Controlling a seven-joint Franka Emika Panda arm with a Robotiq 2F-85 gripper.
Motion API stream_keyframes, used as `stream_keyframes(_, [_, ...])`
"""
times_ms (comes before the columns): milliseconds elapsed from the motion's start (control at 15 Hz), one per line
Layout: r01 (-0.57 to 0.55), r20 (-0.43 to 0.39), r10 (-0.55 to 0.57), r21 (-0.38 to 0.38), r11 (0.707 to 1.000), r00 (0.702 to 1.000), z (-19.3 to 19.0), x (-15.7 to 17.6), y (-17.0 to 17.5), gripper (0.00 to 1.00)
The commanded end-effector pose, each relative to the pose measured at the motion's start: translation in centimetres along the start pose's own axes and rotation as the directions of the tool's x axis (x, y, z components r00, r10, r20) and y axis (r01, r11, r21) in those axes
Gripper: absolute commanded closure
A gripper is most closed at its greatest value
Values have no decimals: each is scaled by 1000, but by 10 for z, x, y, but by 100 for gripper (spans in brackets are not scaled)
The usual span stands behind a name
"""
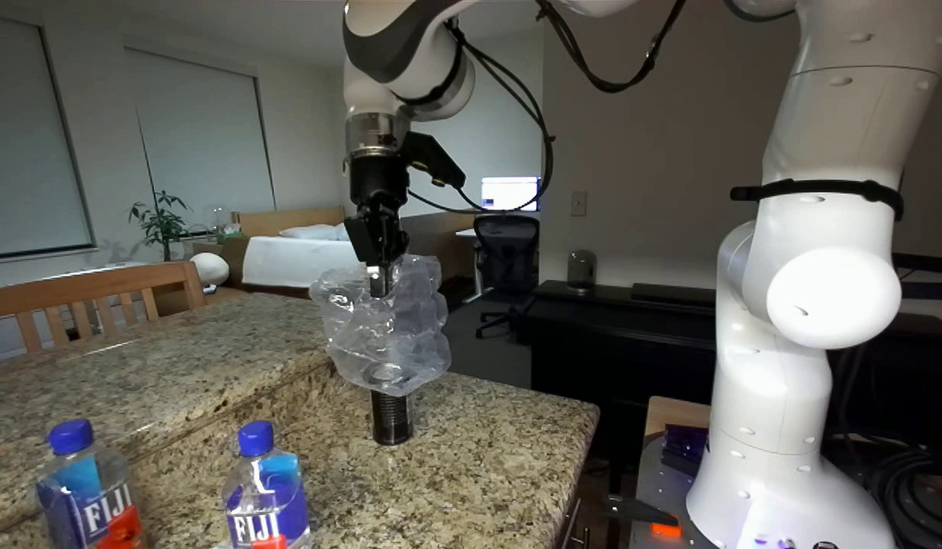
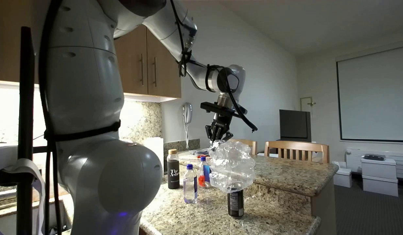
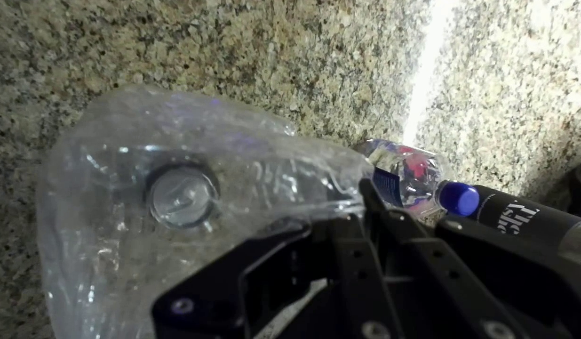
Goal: Put the plastic over the black can
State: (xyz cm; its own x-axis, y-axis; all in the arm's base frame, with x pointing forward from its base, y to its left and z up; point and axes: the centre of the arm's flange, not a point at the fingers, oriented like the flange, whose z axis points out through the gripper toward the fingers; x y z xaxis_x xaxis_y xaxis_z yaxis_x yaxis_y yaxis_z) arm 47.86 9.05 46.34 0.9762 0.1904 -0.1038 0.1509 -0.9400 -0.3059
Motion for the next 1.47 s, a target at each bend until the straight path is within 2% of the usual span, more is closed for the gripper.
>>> stream_keyframes(0, [32, -21, -31, 18, 999, 999, 10, 6, -4, 91])
stream_keyframes(533, [-4, 31, 2, 47, 999, 1000, 41, 5, 16, 91])
stream_keyframes(1000, [-90, 65, 82, 130, 988, 995, 68, -2, 41, 92])
stream_keyframes(1067, [-114, 74, 105, 134, 984, 992, 70, -4, 44, 67])
stream_keyframes(1200, [-133, 84, 122, 133, 982, 989, 72, -5, 50, 63])
stream_keyframes(1400, [-131, 82, 122, 114, 985, 989, 67, -5, 49, 43])
